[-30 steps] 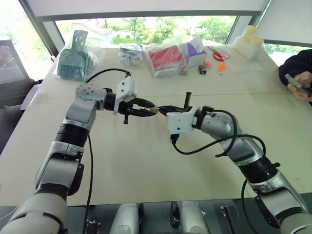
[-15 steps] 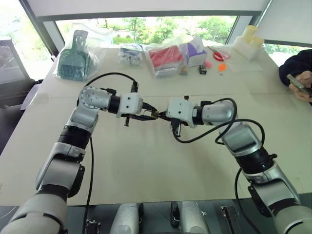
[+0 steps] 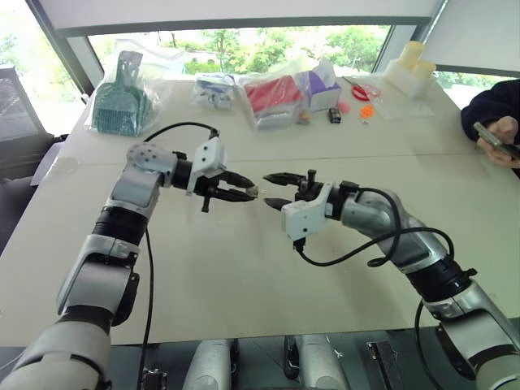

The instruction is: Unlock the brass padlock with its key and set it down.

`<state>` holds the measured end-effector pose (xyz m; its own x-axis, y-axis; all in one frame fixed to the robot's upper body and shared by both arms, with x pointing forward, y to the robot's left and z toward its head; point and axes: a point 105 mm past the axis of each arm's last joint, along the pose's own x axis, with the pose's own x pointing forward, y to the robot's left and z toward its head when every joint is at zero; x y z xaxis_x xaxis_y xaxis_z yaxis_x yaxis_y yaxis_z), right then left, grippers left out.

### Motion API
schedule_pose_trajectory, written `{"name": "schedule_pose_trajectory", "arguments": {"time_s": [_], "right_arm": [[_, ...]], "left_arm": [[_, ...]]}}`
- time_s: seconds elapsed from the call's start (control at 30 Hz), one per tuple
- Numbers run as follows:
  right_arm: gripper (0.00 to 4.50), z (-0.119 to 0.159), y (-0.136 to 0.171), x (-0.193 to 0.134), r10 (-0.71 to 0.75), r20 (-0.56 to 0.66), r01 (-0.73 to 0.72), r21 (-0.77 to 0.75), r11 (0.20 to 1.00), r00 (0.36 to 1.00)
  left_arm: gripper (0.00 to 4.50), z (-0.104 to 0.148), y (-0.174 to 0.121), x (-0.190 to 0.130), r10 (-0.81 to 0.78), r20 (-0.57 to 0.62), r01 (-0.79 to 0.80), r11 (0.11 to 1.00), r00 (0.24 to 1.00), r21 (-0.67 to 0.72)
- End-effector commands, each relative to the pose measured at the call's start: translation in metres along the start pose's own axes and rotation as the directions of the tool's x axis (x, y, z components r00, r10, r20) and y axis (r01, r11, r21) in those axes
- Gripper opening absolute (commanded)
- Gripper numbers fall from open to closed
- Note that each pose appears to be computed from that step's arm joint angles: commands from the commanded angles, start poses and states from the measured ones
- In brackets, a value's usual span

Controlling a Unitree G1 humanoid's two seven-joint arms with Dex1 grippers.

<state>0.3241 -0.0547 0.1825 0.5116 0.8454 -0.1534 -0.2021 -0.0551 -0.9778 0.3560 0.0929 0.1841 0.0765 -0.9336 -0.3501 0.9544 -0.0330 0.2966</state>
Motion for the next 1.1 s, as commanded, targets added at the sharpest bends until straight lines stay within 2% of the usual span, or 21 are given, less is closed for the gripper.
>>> {"name": "schedule_pose_trajectory", "arguments": {"time_s": [0.03,0.4,0.43,0.47,0.5,0.67,0.7,0.73,1.1], "right_arm": [[4.47,0.006,-0.017,0.001,-0.072,0.05,0.075,-0.074,0.994,0.996],[4.47,0.008,-0.024,0.011,-0.108,0.104,0.122,-0.137,0.983,0.989],[3.97,0.009,-0.025,0.011,-0.111,0.111,0.126,-0.143,0.982,0.988],[3.73,0.009,-0.026,0.011,-0.113,0.114,0.129,-0.146,0.981,0.987],[3.27,0.009,-0.026,0.011,-0.115,0.118,0.132,-0.15,0.98,0.986],[0.56,0.01,-0.027,0.011,-0.117,0.124,0.137,-0.168,0.976,0.985],[0.15,0.01,-0.027,0.011,-0.12,0.125,0.14,-0.172,0.975,0.985],[0.02,0.01,-0.028,0.011,-0.122,0.127,0.143,-0.176,0.974,0.984],[0.02,0.013,-0.029,0.01,-0.133,0.145,0.16,-0.19,0.969,0.98]], "left_arm": [[0.77,0.029,0.007,-0.008,0.002,0.057,-0.005,0.999,0.998,0.049],[0.77,0.033,0.001,-0.01,-0.039,0.067,0.037,0.999,0.997,0.025],[0.77,0.033,0.0,-0.01,-0.04,0.068,0.038,0.999,0.997,0.023],[0.77,0.033,0.0,-0.009,-0.04,0.067,0.039,0.999,0.997,0.022],[0.77,0.033,0.0,-0.009,-0.041,0.067,0.04,0.999,0.997,0.021],[0.77,0.03,-0.002,-0.009,-0.052,0.056,0.051,0.998,0.997,0.021],[0.77,0.03,-0.002,-0.009,-0.052,0.055,0.051,0.998,0.997,0.02],[0.77,0.029,-0.001,-0.009,-0.052,0.054,0.051,0.999,0.997,0.019],[0.77,0.027,-0.001,-0.007,-0.056,0.049,0.056,0.998,0.997,0.003]]}}
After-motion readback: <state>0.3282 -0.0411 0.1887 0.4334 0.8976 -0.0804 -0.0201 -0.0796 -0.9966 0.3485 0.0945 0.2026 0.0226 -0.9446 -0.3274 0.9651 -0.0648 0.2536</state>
